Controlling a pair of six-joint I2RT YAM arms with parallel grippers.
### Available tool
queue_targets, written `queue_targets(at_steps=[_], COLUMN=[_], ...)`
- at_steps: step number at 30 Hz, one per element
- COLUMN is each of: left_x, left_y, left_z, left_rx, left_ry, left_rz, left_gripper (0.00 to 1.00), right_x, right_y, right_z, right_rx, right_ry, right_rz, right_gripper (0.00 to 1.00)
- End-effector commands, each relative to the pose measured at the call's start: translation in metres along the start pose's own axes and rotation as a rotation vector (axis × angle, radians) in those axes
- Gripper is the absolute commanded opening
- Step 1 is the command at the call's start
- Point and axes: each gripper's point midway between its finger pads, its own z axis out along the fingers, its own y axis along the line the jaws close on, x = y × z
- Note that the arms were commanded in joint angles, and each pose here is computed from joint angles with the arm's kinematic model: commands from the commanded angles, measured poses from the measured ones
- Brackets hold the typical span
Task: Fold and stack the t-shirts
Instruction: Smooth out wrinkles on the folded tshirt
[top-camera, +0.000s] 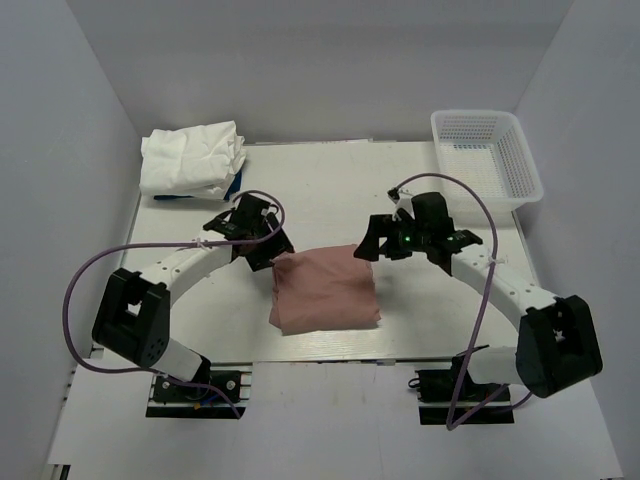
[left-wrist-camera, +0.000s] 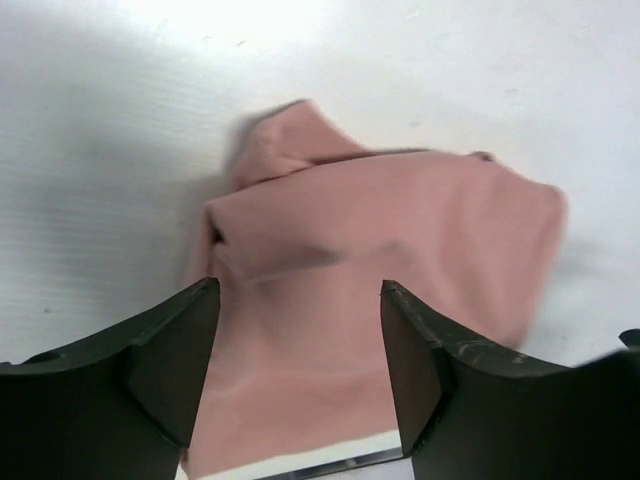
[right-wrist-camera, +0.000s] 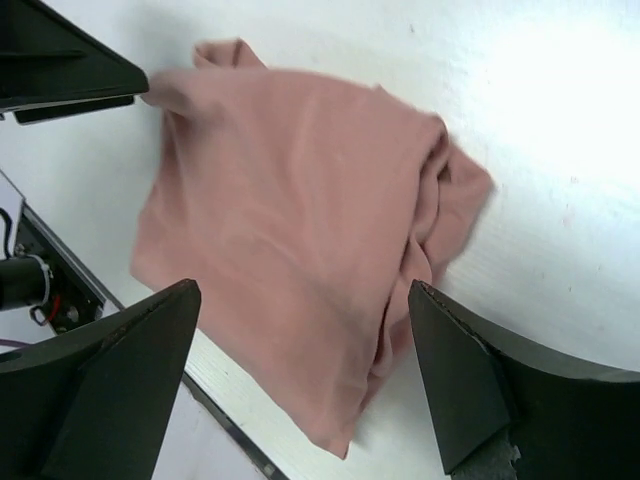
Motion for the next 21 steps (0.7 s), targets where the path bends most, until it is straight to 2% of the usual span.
queue_targets(at_steps=[1,5,11,16,19,21], left_x=[-0.015,-0.006,0.003,-0.008,-0.025,-0.021], left_y=[-0.028,-0.049,-0.048,-0.033,-0.039,-0.033], left_z=[-0.03,-0.023,0.012,0.045,0.059,0.076], left_rx=[0.085,0.176,0.153,0.079,0.058,0.01], left_ry=[-0.039,0.015,0.095,0.078,0.05,0.093], left_rz=[0.044,0.096,0.122,0.097,0.115,0.122], left_gripper=[0.77,0.77,0.77,0.77,0.77,0.77], right_x=[-0.011,-0.013,-0.021,-0.013,-0.009,-0.013], right_y=[0.012,0.032,0.021,0.008,-0.011,-0.033], right_z=[-0.01,0.003,0.038,0.073,0.093,0.102], right_rx=[-0.016,-0.139,-0.154,-0.173,-0.127,-0.021], right_ry=[-0.009,-0.002,0.018,0.089,0.08,0.063], right_rz=[-0.045,-0.025,-0.021,0.065,0.111,0.124], right_gripper=[0.91,0.91,0.91,0.91,0.91,0.91])
